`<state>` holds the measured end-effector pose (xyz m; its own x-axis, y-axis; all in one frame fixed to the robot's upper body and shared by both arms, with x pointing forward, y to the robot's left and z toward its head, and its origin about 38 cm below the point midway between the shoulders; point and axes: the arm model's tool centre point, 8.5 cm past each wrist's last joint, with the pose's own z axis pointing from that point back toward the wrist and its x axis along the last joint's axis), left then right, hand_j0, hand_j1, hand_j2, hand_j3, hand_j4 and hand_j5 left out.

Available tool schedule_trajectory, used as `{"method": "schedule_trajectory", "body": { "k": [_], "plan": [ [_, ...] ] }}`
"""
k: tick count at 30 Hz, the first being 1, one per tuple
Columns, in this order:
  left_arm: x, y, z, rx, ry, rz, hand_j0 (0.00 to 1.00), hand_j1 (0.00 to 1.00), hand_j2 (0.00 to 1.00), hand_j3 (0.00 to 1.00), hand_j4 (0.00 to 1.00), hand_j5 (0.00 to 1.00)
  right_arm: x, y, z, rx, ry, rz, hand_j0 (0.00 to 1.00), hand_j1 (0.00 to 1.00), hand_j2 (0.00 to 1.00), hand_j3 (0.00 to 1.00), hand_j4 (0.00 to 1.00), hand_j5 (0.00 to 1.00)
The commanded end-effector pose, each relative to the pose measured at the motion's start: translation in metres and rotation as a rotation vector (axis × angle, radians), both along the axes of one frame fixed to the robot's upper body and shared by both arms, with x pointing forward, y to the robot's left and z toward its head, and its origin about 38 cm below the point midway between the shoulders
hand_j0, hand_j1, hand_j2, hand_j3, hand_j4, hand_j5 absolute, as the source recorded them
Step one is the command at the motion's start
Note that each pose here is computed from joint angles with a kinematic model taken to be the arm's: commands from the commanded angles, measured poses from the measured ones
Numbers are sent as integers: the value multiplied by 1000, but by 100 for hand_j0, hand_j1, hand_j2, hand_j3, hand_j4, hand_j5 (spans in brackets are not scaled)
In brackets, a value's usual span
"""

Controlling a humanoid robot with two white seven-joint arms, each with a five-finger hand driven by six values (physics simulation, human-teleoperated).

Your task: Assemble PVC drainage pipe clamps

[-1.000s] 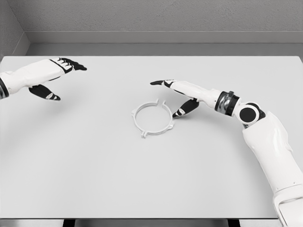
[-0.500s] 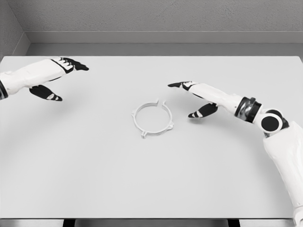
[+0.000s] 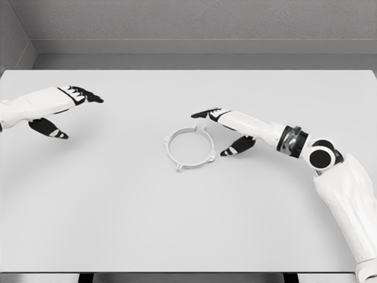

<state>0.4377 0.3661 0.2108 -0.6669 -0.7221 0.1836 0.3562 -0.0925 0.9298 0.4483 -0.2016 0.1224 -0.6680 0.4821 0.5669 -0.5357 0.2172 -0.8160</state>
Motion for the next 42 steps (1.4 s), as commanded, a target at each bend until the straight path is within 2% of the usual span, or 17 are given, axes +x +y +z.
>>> {"method": "schedule_trajectory", "body": {
  "k": [1, 5, 11, 24, 42],
  "plan": [
    [0, 3, 2, -1, 0, 7, 100, 100, 100, 100, 100, 100, -1, 4, 4, 8, -9, 9, 100, 100, 100, 100, 100, 100],
    [-1, 18, 15, 10, -26, 36, 100, 100, 100, 100, 100, 100, -2, 2, 1, 7, -1, 7, 100, 100, 100, 100, 100, 100],
    [-5, 20, 7, 12, -6, 40, 100, 100, 100, 100, 100, 100, -3, 2, -1, 7, 3, 5, 100, 100, 100, 100, 100, 100],
    [-6, 26, 12, 5, -8, 50, 100, 100, 100, 100, 100, 100, -4, 5, -3, 11, 6, 9, 100, 100, 100, 100, 100, 100],
    [-6, 21, 10, -4, -6, 40, 100, 100, 100, 100, 100, 100, -4, 17, -2, 18, -2, 22, 100, 100, 100, 100, 100, 100]
  ]
}}
